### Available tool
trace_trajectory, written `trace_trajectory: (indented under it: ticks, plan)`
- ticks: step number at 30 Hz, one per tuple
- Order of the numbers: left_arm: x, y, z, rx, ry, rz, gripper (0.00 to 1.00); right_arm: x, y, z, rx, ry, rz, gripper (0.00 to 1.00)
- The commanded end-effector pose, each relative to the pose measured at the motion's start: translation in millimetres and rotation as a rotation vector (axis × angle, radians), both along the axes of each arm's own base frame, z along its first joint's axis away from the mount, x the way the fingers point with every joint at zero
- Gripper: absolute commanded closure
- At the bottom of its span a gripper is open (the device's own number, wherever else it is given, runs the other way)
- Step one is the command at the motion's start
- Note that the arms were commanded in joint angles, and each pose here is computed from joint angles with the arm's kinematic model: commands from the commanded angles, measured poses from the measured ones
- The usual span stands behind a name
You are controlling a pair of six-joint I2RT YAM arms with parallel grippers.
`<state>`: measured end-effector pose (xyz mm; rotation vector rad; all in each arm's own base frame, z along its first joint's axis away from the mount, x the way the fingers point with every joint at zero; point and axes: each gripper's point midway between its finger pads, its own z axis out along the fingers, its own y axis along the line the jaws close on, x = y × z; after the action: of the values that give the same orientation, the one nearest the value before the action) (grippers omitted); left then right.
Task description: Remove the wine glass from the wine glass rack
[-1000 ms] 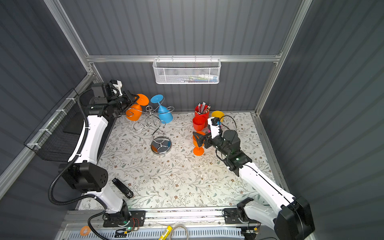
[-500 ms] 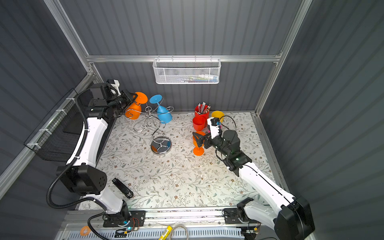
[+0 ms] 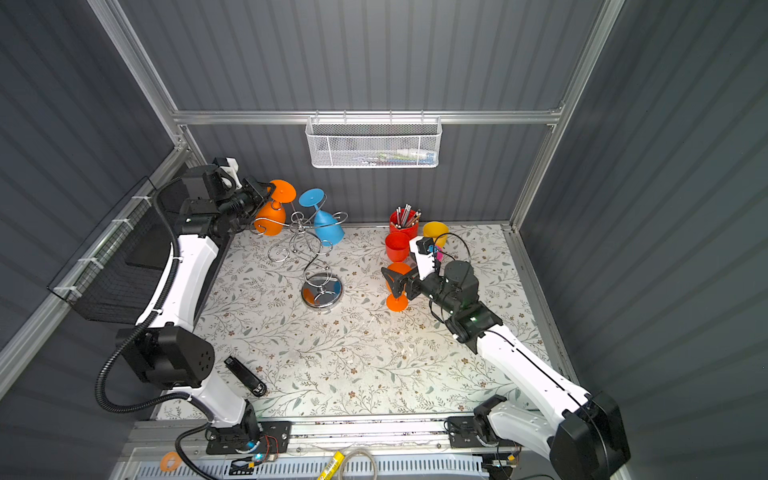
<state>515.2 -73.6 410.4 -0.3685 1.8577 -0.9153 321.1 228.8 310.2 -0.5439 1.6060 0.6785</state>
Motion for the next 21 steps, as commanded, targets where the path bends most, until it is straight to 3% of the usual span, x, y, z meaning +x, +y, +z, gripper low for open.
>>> trace_trajectory:
  ticks: [1, 21]
  plan:
    - [11.8, 1.9, 13.4, -0.03, -0.074, -0.007, 1.0, -5.8, 4.3, 12.5, 0.002, -0.049, 0.029, 0.01]
    - [2.3, -22.7, 1.7, -0.092, -0.039, -0.16, 1.0, -5.6, 11.4, 9.9, -0.019, -0.049, 0.038, 0.01]
